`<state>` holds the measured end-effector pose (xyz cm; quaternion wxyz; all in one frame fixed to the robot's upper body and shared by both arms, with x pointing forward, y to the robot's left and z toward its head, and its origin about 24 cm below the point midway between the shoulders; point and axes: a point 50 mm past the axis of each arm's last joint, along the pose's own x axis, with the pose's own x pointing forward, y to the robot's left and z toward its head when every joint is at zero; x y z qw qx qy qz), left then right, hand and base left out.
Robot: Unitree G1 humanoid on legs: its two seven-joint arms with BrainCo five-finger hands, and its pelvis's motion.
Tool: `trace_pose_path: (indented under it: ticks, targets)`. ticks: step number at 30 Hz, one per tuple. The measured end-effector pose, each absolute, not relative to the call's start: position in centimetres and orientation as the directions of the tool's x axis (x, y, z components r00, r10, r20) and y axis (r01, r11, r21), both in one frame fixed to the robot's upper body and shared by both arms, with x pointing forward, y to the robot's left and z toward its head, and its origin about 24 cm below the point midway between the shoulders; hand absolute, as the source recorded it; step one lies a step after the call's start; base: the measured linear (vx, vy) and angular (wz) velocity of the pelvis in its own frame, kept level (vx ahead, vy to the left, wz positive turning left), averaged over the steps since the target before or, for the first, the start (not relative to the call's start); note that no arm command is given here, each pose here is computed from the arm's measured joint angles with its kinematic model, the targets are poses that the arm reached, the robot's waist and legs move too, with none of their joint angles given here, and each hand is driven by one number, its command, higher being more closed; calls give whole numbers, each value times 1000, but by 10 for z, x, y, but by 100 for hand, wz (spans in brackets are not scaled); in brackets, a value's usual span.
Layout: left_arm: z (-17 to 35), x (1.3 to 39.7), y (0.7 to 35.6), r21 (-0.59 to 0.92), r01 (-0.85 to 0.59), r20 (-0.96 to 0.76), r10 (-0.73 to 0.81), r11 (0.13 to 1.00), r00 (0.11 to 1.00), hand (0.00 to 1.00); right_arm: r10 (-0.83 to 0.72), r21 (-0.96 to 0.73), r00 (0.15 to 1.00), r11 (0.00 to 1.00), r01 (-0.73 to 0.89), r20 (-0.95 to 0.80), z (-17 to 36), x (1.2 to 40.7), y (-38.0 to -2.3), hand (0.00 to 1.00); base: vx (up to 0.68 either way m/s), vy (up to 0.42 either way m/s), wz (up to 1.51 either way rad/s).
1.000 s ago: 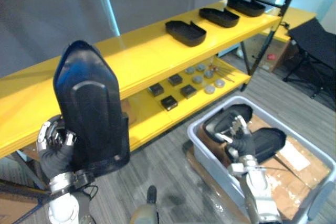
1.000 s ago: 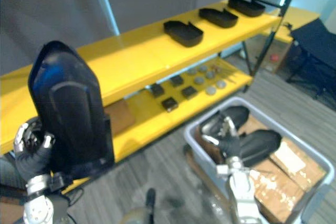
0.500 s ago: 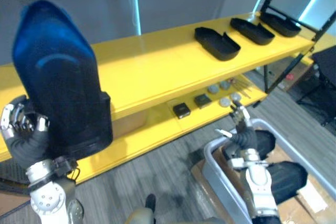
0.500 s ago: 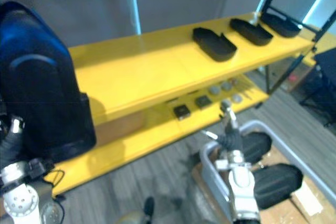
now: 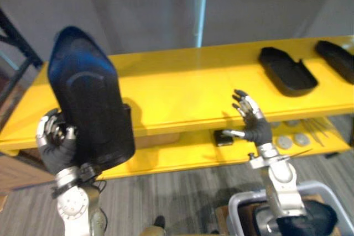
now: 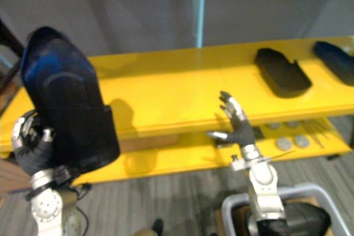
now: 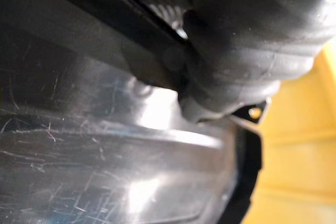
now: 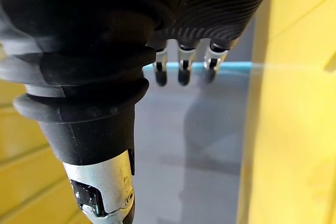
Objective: Walk over and take plastic housings, then place them on the shelf
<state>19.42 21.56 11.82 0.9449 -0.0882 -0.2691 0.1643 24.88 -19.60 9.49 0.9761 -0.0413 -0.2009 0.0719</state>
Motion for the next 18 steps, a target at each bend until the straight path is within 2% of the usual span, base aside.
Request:
trace_pose_path:
  ticks: [6,10,15,18]
  targets:
    - [125,204,206,-221,-180,498,270,959,824,100,-52,52,872,998,31,487,110,238,-196,0,54,-18,-38]
    - [137,224,198,-181,-101,515,182,978,838,100,-138,102,861,990,101,489,109,212,-199,0,-34,16,-65]
    - [128,271,191,-202,-58,388,134,978,912,100,-110,94,868,993,74,484,109,193,-197,0,-53,23,-59]
    - [116,302,192,-267,-122,254,192,956,948,100,-36,79,882,997,-1,469,105,187,-188,0,-27,9,-47]
